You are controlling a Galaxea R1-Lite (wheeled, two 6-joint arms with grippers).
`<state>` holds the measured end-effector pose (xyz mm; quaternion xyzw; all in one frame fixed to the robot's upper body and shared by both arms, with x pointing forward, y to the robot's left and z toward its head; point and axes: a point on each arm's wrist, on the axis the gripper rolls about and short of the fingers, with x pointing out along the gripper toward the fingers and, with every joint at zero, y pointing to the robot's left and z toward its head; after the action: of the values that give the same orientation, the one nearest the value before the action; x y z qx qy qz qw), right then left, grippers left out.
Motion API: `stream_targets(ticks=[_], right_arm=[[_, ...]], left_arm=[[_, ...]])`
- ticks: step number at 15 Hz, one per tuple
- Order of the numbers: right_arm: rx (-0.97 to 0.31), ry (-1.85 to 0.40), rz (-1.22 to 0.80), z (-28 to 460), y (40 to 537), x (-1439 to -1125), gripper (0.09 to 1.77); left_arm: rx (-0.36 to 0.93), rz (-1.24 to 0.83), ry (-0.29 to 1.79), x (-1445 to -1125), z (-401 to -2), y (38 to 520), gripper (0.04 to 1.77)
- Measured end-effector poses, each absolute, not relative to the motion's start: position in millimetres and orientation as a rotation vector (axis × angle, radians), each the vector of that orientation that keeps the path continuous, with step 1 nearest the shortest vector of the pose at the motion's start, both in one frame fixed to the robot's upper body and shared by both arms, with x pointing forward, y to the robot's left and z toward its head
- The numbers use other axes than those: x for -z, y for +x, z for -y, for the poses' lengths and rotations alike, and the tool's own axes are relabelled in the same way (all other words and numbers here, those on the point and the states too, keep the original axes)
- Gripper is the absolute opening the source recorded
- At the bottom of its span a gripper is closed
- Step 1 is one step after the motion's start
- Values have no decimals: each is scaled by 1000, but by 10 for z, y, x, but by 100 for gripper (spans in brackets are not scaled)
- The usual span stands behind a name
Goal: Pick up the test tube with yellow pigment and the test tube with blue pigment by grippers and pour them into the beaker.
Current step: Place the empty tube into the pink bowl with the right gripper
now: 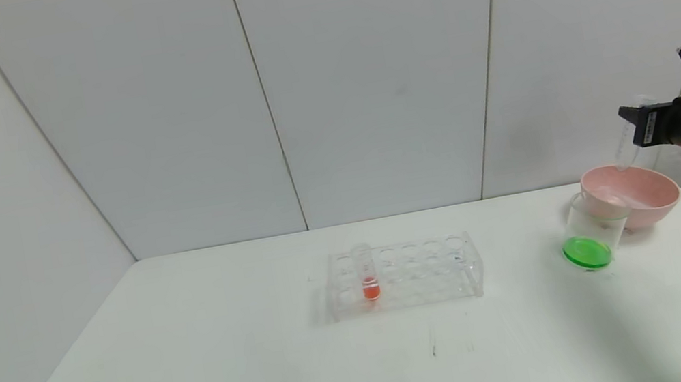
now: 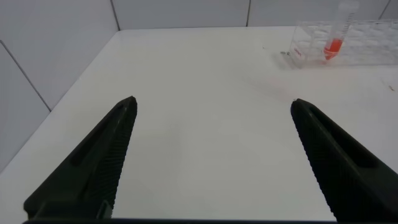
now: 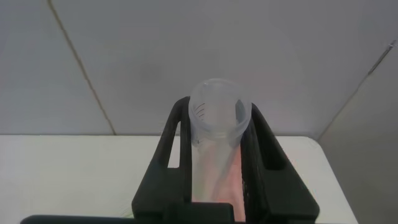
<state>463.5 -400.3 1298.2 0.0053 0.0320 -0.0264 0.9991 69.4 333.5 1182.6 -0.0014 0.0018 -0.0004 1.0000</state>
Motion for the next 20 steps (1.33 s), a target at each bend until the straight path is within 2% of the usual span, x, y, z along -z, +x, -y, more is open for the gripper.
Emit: stream_targets(ticks=[4,9,16,17,20], right_arm=[[106,18,-99,4262,5029,-12761,51],[106,23,-131,4319,5318,-12480,51],[79,21,-137,4227,5478,-12350,51],[74,20,-137,4207,5494,-12339,53],[65,15,-130,4164,5519,-12330,92]], left_arm=[[0,-4,-3,-11826,-3335,694,176],[0,-4,-3,-11826,-3335,694,176],[0,-4,-3,-11826,-3335,694,176],[0,-4,-3,-11826,-3335,694,176],[0,-4,-3,-11826,-3335,694,176]])
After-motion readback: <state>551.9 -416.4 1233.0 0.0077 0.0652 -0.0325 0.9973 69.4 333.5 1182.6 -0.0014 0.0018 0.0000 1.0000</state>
